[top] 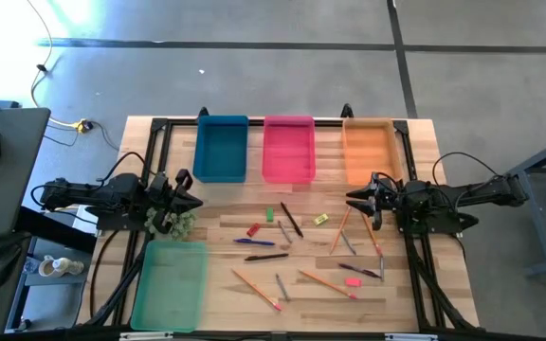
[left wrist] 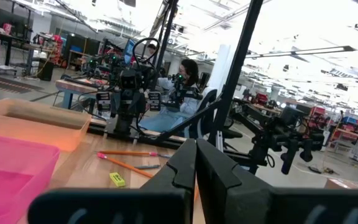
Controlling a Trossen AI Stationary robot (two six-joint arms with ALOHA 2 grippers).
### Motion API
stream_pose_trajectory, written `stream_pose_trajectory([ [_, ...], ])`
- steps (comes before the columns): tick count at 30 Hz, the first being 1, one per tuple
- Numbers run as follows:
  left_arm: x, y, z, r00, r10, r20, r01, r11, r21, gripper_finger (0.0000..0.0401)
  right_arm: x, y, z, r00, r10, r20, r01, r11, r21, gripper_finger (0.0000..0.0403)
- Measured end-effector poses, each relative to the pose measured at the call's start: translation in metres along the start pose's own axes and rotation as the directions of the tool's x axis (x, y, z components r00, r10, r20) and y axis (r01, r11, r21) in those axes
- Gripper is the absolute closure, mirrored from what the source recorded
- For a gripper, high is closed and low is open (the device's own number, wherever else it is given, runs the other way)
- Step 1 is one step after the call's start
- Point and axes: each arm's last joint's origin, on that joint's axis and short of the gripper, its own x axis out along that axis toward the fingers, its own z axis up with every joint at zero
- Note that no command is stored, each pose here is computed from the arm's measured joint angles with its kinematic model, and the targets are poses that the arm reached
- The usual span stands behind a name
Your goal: Sort crayons/erasers/pens/pencils in bins
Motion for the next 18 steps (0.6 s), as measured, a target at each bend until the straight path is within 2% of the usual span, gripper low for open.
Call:
stream_pose_trajectory([
  [7,0.0000,-0.0005,0.0017,1.000,-0.004,0.018,0.004,1.000,0.004,0.0401,0.0000,0.0000,0.0000,1.000,0.000,0.000,0.000,1.000,0.000,0.0286],
  [11,-0.0001,0.0003,0.0042,0.998,0.037,0.054,-0.037,0.999,-0.006,0.0400,0.0000,0.0000,0.0000,1.000,0.000,0.000,0.000,1.000,0.000,0.0286],
  [15,-0.0003,0.0019,0.0051,0.993,0.092,0.075,-0.084,0.990,-0.110,0.0401,0.0000,0.0000,0.0000,1.000,0.000,0.000,0.000,1.000,0.000,0.0286],
  [18,-0.0008,0.0035,0.0081,0.979,0.164,0.121,-0.134,0.965,-0.227,0.0401,0.0000,0.0000,-0.0001,1.000,0.000,0.000,0.000,1.000,0.000,0.0286],
])
